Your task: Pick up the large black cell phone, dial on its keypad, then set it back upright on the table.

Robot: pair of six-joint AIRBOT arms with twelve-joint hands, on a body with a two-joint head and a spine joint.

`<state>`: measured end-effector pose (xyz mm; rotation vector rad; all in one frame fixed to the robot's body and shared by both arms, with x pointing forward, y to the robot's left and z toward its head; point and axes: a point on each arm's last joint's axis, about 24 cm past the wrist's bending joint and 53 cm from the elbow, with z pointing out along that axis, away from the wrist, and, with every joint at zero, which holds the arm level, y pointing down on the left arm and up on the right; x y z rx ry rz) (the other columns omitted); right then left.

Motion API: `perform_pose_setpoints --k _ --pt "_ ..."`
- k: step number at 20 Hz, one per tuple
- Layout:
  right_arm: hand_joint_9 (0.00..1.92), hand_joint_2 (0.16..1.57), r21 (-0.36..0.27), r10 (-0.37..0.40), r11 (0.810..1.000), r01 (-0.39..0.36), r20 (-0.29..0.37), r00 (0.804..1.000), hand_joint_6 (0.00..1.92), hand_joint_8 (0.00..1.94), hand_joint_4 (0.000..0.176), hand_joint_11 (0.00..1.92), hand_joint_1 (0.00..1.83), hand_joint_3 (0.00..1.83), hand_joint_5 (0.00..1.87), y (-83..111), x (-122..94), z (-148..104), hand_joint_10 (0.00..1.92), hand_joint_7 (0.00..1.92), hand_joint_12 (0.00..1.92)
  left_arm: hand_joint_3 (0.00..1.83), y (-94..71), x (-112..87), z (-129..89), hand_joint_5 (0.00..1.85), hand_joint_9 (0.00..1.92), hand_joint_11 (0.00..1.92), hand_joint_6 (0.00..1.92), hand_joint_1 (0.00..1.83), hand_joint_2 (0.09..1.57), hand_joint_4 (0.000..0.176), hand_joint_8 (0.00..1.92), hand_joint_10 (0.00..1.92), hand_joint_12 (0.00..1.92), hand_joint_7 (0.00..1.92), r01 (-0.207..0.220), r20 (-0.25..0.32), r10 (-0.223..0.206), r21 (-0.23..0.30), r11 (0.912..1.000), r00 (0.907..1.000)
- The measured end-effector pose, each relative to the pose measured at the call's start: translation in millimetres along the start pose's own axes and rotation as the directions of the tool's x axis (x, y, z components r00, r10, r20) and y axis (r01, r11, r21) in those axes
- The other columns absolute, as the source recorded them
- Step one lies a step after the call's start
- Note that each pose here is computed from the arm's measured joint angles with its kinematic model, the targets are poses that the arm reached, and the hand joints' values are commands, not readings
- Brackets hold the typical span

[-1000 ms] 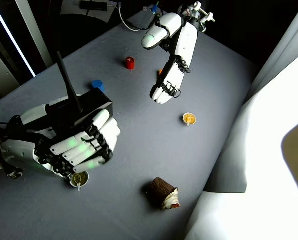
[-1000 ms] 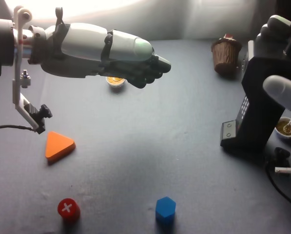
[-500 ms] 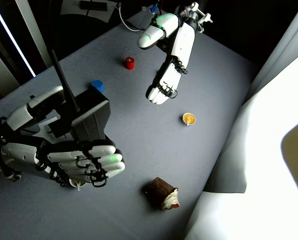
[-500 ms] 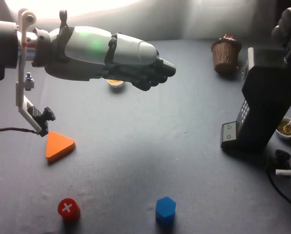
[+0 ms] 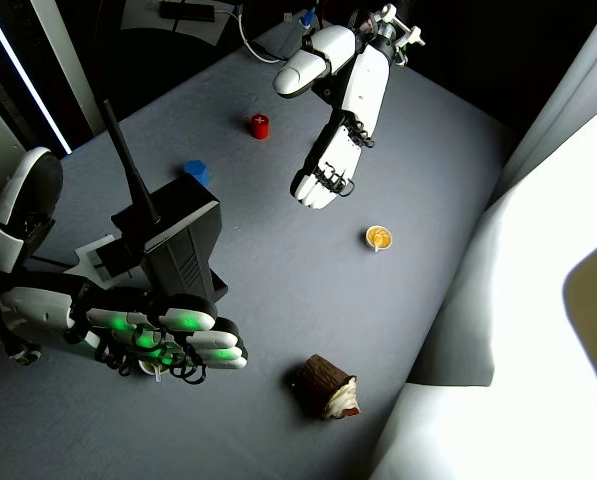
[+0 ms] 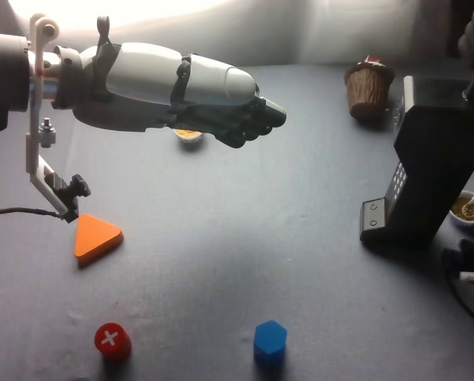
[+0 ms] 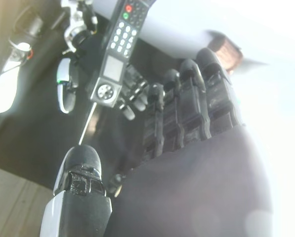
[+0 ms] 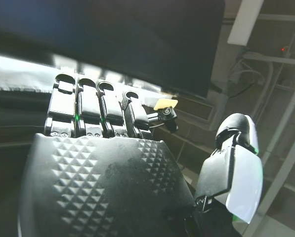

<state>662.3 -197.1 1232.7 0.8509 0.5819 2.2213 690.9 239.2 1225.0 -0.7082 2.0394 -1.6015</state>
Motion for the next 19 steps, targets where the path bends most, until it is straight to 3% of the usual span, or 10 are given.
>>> perform_pose_setpoints --k 8,15,17,19 --pt "0.0 0.86 0.02 -0.053 0.998 0.053 0.002 0.999 0.0 0.0 0.092 0.03 0.16 0.01 0.0 39.8 -2 2 0.0 0.0 0.04 0.0 0.0 -0.4 0 0.25 0.19 0.0 0.0 0.0 1.2 0.031 0.01 0.0 0.5 0.23 0.0 0.002 0.0 0.0 1.0 1.0" --pt "0.0 0.89 0.044 -0.05 0.998 0.055 -0.109 0.993 0.0 0.0 0.094 0.01 0.15 0.01 0.0 95.0 46 5 0.0 0.0 0.06 0.0 0.1 -1.0 0 0.24 0.17 0.0 0.0 0.0 1.2 0.041 0.0 0.0 0.4 0.23 0.001 0.003 -0.001 0.0 1.0 1.0" --pt "0.0 0.89 0.078 -0.102 0.99 0.12 -0.197 0.975 0.0 0.0 0.098 0.02 0.17 0.01 0.0 111.0 60 0 0.0 0.0 0.07 0.0 0.4 -3.4 -2 0.23 0.18 0.0 0.0 0.0 1.2 0.038 0.0 0.0 0.39 0.24 0.0 0.008 0.0 -0.001 1.0 1.0" --pt "0.0 0.9 0.113 -0.16 0.976 0.188 -0.221 0.962 0.0 0.0 0.095 0.0 0.17 0.01 0.0 119.7 60 -5 0.0 0.0 0.05 0.0 0.3 -5.2 -2 0.25 0.2 0.0 0.01 0.0 1.2 0.031 0.0 0.0 0.45 0.25 0.0 0.013 0.0 -0.001 1.0 0.9999"
